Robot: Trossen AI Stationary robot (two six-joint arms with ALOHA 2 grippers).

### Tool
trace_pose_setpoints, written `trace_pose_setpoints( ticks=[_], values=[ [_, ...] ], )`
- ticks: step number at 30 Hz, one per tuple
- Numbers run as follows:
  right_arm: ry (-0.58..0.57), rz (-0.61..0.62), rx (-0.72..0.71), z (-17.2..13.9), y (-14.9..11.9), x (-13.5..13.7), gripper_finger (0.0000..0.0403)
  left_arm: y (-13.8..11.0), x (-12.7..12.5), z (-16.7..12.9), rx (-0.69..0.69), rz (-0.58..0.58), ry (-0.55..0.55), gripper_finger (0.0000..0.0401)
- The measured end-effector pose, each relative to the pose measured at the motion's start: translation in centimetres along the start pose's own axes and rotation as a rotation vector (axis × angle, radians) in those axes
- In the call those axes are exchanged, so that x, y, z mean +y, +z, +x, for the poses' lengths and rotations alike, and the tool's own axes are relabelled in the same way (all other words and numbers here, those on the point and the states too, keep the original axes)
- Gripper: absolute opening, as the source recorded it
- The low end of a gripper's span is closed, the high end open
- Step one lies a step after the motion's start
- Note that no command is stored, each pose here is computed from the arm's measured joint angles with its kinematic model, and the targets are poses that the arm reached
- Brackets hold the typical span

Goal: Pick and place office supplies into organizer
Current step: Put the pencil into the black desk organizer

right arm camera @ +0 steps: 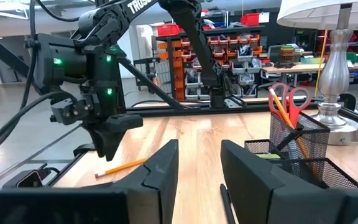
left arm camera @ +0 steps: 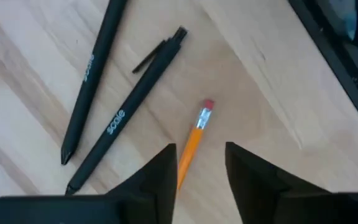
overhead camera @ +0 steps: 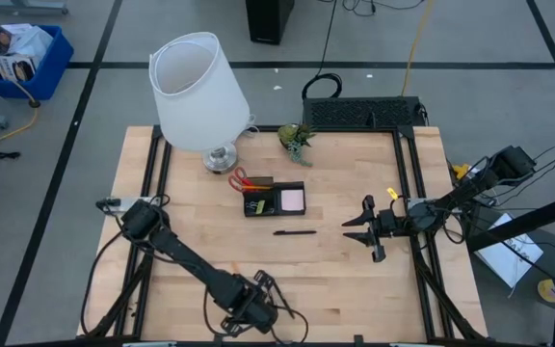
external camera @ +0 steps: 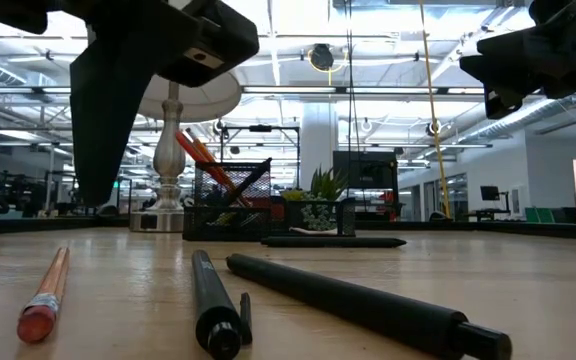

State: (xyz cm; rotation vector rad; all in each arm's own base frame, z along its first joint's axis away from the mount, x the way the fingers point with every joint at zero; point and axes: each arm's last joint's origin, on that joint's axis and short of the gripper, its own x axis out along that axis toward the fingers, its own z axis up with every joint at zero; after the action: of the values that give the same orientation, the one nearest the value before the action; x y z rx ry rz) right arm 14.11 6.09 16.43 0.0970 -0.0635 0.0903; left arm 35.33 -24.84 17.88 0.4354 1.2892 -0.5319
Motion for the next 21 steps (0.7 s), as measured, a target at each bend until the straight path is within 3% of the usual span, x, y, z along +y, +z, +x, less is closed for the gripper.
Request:
trace_pose_setpoints(
  ticks=[14,21],
  values=[
    [0.000,0.001,-0.003,0.0,0.0,0.0,0.0116,-0.1,-0.1,0.4,-0.010,0.103,-0.029,0.0161],
    [0.000,-0.002,0.004,0.0,0.0,0.0,0.0116,-0.4,-0.1,2.0,0.004,0.136,-0.012,0.0161]
  ],
)
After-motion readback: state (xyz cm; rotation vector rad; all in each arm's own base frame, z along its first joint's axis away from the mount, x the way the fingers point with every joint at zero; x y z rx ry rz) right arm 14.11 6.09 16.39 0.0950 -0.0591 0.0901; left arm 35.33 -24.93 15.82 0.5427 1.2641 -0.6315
